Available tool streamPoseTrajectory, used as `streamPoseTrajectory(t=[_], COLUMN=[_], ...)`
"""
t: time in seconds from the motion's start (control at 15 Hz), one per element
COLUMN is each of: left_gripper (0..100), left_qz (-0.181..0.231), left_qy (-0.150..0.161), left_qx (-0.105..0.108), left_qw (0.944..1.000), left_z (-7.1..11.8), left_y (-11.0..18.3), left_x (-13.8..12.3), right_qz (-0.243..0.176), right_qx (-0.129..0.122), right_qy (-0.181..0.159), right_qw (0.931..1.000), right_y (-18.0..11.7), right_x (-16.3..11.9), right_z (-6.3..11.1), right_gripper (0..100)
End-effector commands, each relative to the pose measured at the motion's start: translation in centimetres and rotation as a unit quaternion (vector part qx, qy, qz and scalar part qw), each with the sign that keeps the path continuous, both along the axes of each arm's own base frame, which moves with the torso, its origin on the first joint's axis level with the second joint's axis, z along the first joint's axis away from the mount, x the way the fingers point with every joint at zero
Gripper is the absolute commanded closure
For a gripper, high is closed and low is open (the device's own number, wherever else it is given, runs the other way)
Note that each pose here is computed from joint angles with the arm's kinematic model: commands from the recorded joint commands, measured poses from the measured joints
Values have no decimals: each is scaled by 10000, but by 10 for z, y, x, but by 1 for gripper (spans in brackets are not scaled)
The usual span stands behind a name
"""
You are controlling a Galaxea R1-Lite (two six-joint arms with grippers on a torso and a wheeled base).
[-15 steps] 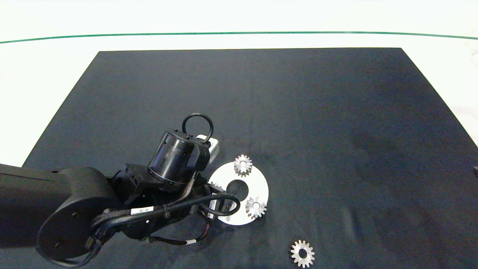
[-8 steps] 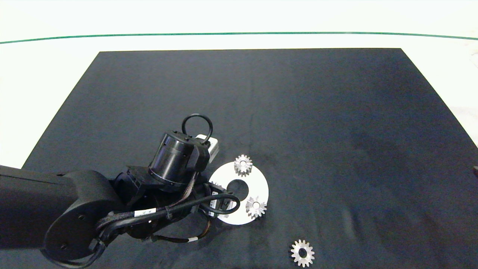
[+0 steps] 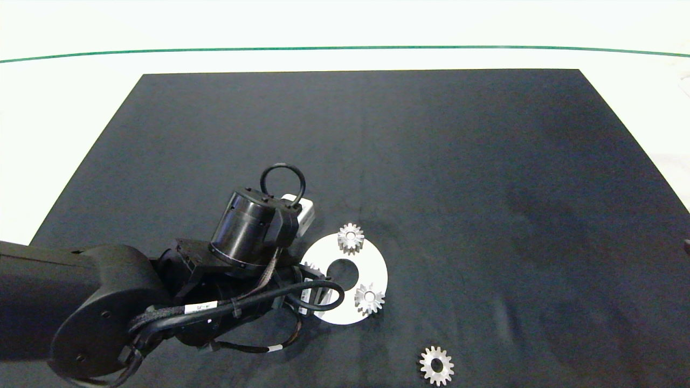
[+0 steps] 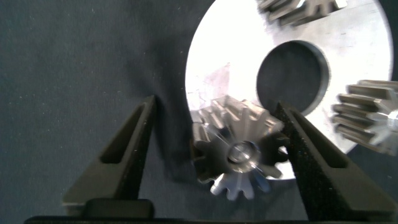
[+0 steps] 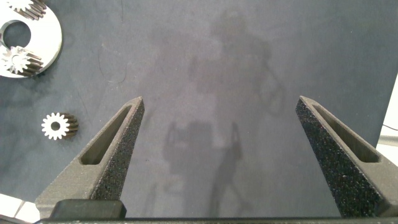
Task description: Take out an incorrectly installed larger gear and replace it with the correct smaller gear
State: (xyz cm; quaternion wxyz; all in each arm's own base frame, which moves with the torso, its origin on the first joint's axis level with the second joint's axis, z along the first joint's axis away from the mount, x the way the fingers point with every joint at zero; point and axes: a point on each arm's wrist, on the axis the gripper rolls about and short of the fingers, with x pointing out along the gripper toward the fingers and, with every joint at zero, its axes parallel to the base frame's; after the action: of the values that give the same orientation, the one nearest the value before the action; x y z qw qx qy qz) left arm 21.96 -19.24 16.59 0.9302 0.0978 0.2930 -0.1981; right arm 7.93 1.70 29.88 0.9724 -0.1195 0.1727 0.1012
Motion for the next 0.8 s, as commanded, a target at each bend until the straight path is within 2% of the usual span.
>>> streamPoseTrajectory(t=[0.07,0.47,0.8], left_gripper=[32,44,53], left_qz=[-6,-89,-153], left_qy=[-45,88,111], left_qx=[-13,212,228], left_qw=[10000,9997,9996], left_z=[3,-3,-5], left_y=[1,2,-1], left_x=[-3,-6,-9], right_qz=[4,-4,-4], right_qx=[-9,-9,-9], right_qy=[10,10,10], right_qw=[10000,10000,10000], right_y=[0,0,0], right_x=[0,0,0], right_z=[0,0,0], right_gripper=[0,0,0])
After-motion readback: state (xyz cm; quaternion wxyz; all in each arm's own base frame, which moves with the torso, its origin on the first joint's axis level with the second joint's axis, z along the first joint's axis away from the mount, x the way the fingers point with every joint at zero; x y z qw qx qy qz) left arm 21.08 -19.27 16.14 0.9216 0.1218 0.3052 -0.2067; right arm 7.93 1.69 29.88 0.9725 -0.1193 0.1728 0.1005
